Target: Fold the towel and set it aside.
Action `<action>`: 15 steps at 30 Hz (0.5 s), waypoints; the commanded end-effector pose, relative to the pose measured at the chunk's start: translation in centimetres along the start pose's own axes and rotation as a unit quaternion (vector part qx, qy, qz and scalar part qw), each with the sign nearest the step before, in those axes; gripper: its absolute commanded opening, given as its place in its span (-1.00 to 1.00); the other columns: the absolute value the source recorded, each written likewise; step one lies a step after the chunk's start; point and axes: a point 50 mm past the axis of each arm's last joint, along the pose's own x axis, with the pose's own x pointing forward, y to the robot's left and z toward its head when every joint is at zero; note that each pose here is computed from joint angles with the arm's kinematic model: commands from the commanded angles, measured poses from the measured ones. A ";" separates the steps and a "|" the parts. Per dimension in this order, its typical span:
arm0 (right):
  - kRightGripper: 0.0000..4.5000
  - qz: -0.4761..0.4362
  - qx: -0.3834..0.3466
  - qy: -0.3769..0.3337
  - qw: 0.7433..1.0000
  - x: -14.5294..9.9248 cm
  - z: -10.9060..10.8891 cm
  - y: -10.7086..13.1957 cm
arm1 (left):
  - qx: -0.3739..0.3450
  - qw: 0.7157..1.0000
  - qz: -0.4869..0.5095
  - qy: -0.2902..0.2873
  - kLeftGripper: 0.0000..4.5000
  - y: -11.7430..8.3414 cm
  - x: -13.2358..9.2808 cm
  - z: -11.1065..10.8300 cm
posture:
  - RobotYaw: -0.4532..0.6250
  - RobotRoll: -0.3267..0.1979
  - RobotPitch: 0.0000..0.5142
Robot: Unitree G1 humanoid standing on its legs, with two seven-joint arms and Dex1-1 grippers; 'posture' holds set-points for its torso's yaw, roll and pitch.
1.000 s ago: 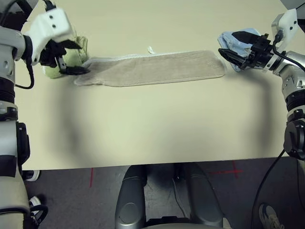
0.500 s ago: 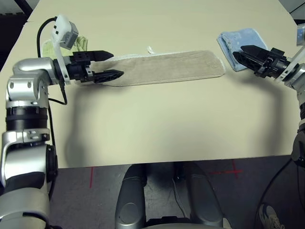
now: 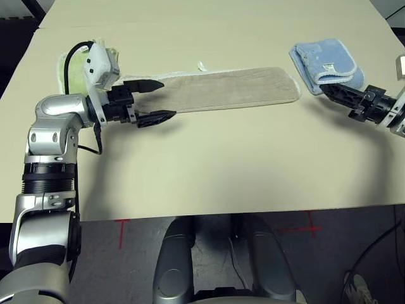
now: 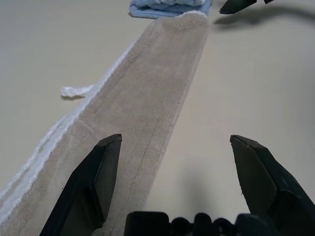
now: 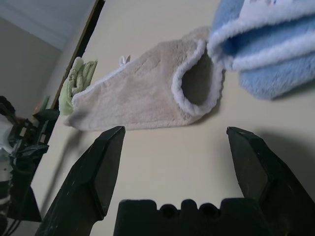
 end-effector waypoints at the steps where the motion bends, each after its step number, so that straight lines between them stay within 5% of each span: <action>1: 1.00 -0.007 0.032 -0.022 0.999 -0.3 -0.8 -0.1 | 0.006 1.000 -0.013 0.000 0.99 -0.7 0.3 0.0 | -0.15 0.25 0.19; 15: 1.00 -0.025 0.123 -0.053 0.991 2.2 -3.5 0.6 | 0.009 1.000 -0.016 0.002 0.99 -1.5 0.3 0.1 | -0.11 0.25 0.20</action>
